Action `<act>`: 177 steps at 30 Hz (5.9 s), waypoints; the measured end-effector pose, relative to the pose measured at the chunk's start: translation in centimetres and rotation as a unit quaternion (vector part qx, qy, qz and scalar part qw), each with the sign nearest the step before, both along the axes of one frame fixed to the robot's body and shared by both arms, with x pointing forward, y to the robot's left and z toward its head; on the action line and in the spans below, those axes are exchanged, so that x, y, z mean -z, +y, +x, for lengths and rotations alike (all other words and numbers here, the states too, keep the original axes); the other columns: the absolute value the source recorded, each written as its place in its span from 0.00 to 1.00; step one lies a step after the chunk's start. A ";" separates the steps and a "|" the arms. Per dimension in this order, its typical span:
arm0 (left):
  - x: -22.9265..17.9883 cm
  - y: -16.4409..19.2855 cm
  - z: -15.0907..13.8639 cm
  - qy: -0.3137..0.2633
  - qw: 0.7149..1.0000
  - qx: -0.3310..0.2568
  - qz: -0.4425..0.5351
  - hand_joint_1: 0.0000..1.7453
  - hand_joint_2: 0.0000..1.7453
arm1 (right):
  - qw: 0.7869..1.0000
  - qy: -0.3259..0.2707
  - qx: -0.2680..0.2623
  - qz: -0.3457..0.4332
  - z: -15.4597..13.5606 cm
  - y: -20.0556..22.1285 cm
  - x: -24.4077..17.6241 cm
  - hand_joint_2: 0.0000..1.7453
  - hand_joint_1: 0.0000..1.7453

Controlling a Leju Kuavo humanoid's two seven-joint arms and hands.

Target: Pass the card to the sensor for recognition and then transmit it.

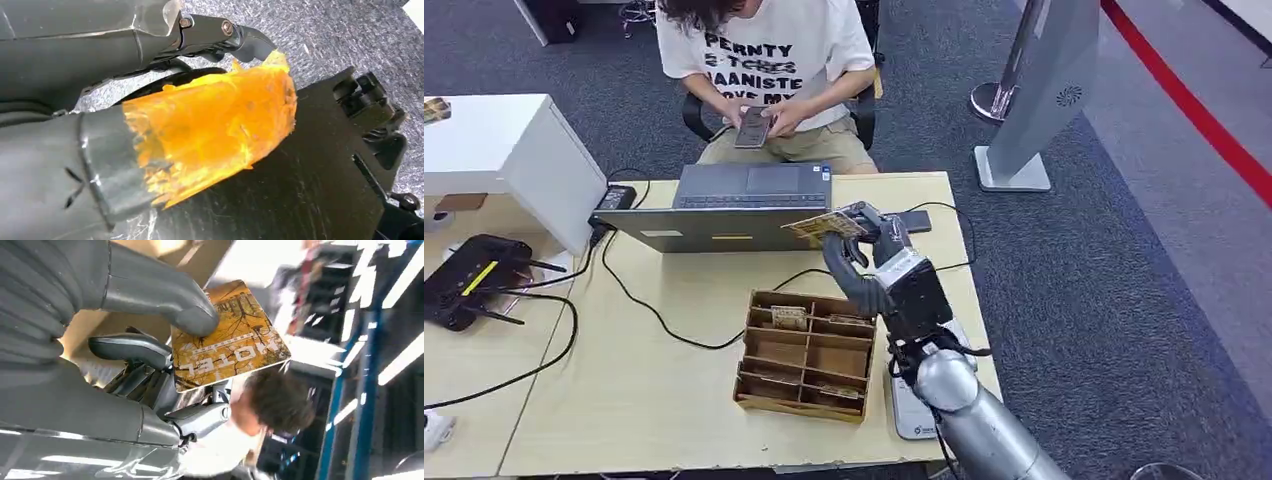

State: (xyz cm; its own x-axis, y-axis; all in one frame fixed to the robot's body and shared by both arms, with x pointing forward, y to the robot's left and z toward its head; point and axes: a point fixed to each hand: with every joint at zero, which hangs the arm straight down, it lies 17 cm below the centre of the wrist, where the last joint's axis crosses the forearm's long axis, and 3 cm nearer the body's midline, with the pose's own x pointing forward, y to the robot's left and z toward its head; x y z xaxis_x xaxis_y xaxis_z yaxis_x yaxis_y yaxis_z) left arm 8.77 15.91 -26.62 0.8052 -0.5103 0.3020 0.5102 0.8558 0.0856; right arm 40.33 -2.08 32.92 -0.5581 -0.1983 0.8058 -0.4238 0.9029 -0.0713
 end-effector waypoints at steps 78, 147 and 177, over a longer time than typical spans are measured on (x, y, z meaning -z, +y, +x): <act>0.2 0.8 -0.7 0.010 0.997 -0.074 0.012 0.00 0.00 | 0.937 0.232 0.136 -0.222 -6.7 -16.5 26.6 1.00 1.00; 0.1 0.2 -0.8 0.013 0.997 -0.075 0.004 0.00 0.00 | 0.886 0.221 0.139 -0.384 -7.7 -14.1 31.4 1.00 1.00; 0.1 0.2 -0.8 0.013 0.997 -0.075 0.004 0.00 0.00 | 0.872 0.223 0.143 -0.412 -7.8 -14.5 32.2 1.00 1.00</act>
